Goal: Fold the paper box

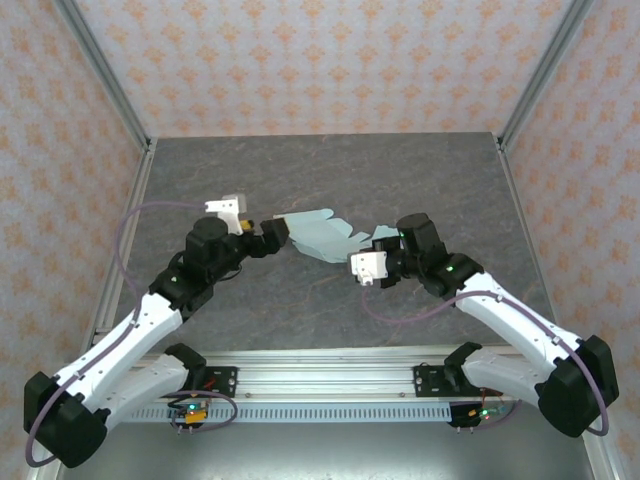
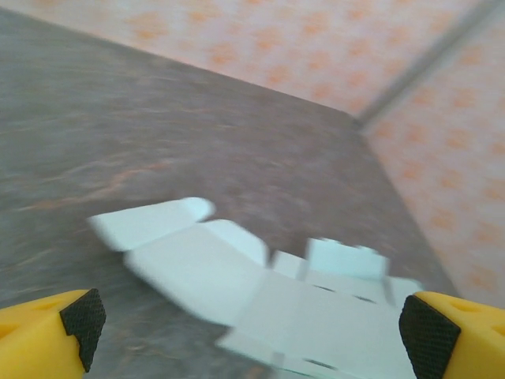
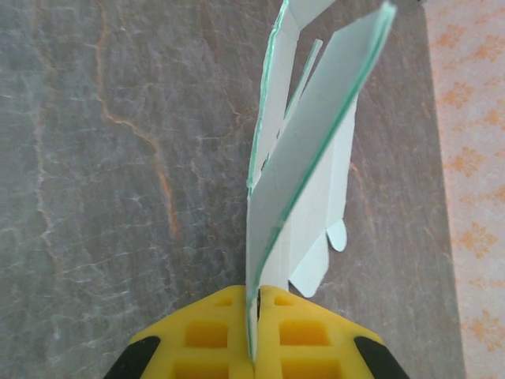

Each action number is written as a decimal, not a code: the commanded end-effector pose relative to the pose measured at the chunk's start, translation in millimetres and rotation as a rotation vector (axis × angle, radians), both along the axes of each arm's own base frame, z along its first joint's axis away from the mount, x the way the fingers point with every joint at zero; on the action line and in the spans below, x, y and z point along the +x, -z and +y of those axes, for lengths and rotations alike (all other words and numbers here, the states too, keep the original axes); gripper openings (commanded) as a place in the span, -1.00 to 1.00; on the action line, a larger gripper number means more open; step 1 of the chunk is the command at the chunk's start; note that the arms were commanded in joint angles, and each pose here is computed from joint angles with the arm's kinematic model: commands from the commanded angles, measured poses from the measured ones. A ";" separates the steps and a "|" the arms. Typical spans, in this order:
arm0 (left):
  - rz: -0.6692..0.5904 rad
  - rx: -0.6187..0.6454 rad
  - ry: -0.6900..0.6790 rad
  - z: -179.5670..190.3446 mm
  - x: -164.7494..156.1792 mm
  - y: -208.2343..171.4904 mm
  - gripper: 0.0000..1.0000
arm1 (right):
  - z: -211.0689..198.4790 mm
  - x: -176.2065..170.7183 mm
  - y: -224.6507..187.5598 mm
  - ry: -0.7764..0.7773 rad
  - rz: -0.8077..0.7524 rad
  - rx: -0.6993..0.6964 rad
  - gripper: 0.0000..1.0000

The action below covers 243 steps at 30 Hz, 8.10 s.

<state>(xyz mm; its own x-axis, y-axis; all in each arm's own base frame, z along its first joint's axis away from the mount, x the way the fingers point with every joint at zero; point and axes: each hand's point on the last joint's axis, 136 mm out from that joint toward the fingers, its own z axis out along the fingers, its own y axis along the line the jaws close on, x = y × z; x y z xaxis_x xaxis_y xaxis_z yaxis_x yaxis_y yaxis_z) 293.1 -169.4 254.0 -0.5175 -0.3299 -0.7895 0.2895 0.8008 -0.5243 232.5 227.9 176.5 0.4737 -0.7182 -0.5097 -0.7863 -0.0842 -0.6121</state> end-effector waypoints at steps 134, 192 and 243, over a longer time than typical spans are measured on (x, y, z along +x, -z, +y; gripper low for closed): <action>-0.339 0.419 0.418 -65.9 -5.1 80.5 1.00 | 4.4 29.5 -25.8 0.074 0.505 -0.052 -1.00; -0.292 0.321 0.438 -114.8 15.4 154.0 -1.00 | 38.6 57.1 -23.7 1.793 1.661 1.249 0.41; -0.344 0.226 0.352 -120.3 31.8 116.4 -0.19 | -3.3 93.8 50.8 1.947 1.466 1.035 -0.80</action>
